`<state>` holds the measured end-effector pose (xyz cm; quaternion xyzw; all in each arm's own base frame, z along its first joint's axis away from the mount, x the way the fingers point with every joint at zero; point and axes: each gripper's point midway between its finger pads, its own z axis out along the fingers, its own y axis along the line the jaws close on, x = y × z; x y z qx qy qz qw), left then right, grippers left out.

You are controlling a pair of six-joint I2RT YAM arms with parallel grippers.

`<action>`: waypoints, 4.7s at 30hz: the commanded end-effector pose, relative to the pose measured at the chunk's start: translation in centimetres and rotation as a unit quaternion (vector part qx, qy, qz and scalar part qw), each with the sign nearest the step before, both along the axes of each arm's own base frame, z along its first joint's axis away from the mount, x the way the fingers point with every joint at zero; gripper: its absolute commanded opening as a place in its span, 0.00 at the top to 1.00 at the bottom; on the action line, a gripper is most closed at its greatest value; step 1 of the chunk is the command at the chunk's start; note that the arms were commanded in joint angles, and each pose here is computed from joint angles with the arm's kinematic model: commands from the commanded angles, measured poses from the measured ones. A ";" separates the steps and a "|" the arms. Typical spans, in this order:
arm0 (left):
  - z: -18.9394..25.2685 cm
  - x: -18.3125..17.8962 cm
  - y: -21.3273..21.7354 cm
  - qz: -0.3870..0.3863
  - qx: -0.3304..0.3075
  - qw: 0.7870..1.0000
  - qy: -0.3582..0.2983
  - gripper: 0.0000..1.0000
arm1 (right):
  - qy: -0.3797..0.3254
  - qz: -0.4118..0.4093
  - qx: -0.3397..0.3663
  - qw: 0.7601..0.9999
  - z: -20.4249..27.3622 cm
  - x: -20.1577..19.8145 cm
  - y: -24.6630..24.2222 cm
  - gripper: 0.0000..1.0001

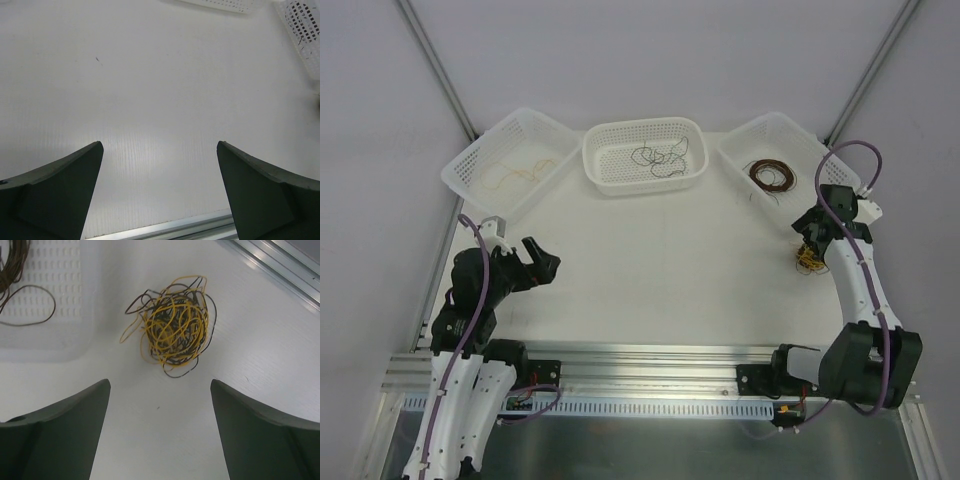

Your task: Untangle the cables

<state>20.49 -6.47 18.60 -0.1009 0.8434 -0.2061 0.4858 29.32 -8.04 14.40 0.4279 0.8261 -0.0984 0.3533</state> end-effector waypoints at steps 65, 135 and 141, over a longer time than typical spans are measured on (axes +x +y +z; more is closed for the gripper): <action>-4.9 1.5 -16.4 -0.179 -0.079 0.976 0.095 0.01 | -0.024 0.631 0.091 0.770 -2.9 -5.4 34.3 0.61; -16.5 10.4 -11.8 0.110 0.117 0.969 0.186 0.12 | -0.291 0.660 -0.041 0.692 23.4 -13.3 23.3 0.99; -16.6 10.3 -6.5 0.170 0.123 0.957 0.200 0.11 | -0.304 0.628 -0.078 0.712 25.5 -13.0 21.0 0.99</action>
